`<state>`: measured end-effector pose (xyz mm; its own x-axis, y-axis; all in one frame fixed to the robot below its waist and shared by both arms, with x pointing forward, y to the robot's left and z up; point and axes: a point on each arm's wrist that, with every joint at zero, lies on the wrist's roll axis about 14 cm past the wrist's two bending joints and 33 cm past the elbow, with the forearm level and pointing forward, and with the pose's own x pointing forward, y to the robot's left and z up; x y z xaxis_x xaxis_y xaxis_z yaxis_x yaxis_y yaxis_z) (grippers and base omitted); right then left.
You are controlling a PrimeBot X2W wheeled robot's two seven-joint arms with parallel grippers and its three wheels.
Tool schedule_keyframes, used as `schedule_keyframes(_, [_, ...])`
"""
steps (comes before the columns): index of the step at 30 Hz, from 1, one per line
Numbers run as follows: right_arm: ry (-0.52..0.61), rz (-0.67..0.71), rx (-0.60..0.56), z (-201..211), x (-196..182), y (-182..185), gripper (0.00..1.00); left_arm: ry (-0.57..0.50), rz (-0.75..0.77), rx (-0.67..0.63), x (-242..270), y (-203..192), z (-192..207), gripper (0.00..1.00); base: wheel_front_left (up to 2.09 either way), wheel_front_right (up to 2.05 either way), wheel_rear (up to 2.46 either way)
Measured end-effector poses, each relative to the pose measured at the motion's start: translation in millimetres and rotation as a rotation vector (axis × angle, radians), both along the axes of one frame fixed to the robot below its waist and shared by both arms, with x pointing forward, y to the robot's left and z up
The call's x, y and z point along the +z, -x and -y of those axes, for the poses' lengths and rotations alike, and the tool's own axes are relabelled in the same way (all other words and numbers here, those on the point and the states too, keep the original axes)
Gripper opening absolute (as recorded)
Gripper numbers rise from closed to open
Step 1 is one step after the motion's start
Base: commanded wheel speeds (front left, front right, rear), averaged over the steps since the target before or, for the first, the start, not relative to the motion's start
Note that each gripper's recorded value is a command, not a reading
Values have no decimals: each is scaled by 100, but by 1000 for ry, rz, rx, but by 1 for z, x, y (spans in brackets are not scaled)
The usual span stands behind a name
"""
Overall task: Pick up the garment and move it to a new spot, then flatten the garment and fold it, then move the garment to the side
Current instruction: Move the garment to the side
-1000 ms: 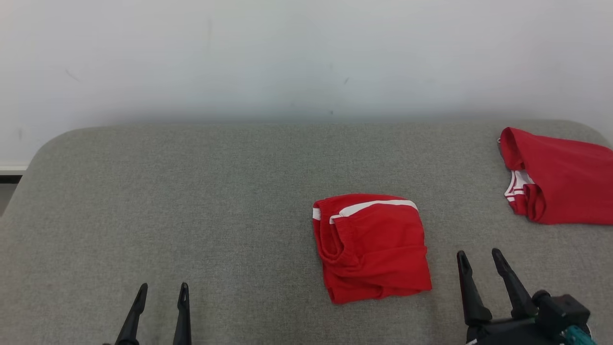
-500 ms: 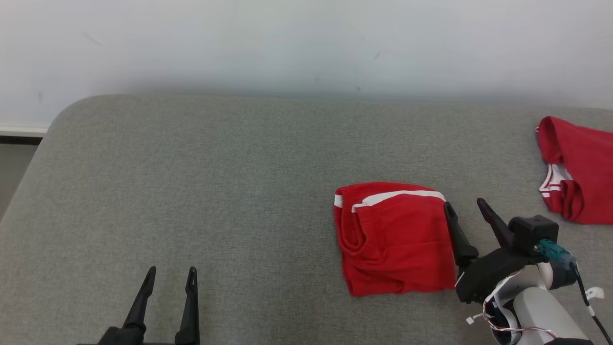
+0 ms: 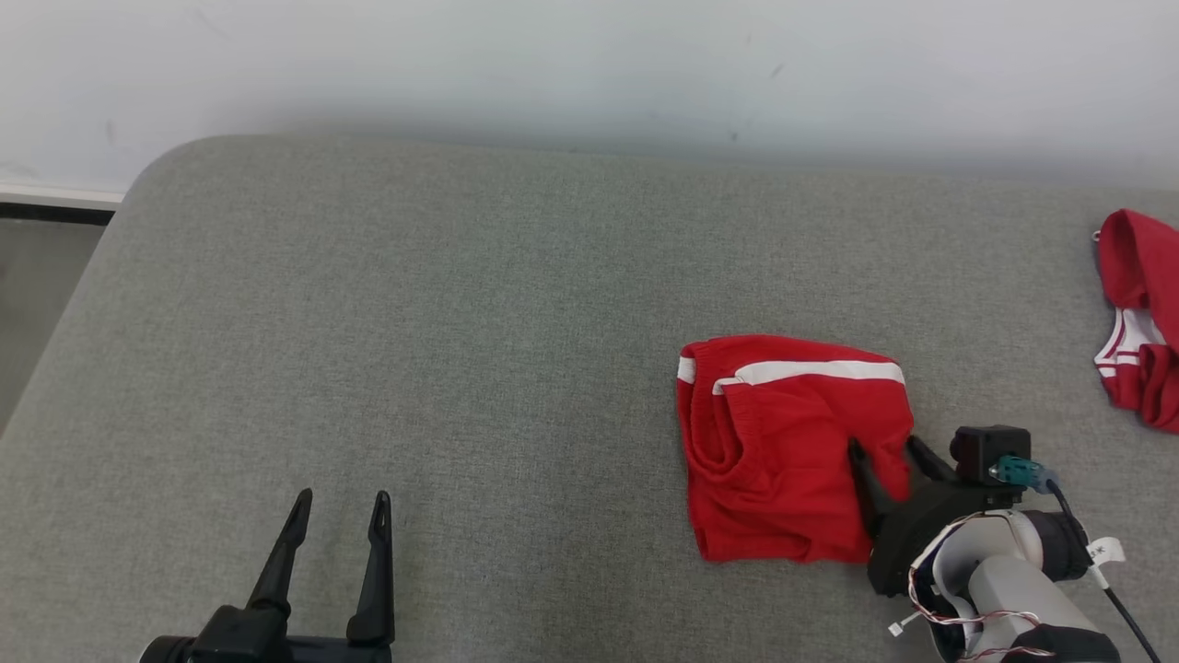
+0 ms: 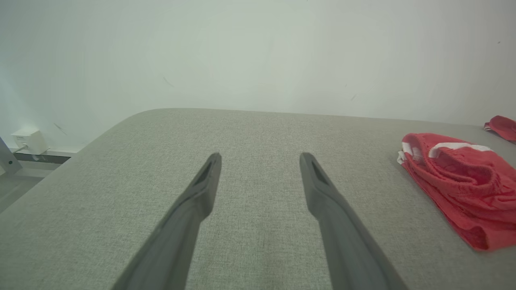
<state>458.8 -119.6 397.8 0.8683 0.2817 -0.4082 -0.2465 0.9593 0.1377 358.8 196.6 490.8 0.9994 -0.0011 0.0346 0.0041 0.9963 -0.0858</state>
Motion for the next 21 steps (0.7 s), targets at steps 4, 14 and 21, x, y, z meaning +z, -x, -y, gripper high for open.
schedule_keyframes(4, [-9,-59,6,-9,-13,2,100,0,-10,6,-3,-1,-2,100,0,0,0])
schedule_keyframes(14, [53,-10,49,0,-5,-22,0,0,-12,-24,-5,-19,7,100,0,0,0])
schedule_keyframes(21, [212,79,110,35,22,-66,0,4,2,-78,-6,-50,24,100,0,0,0])
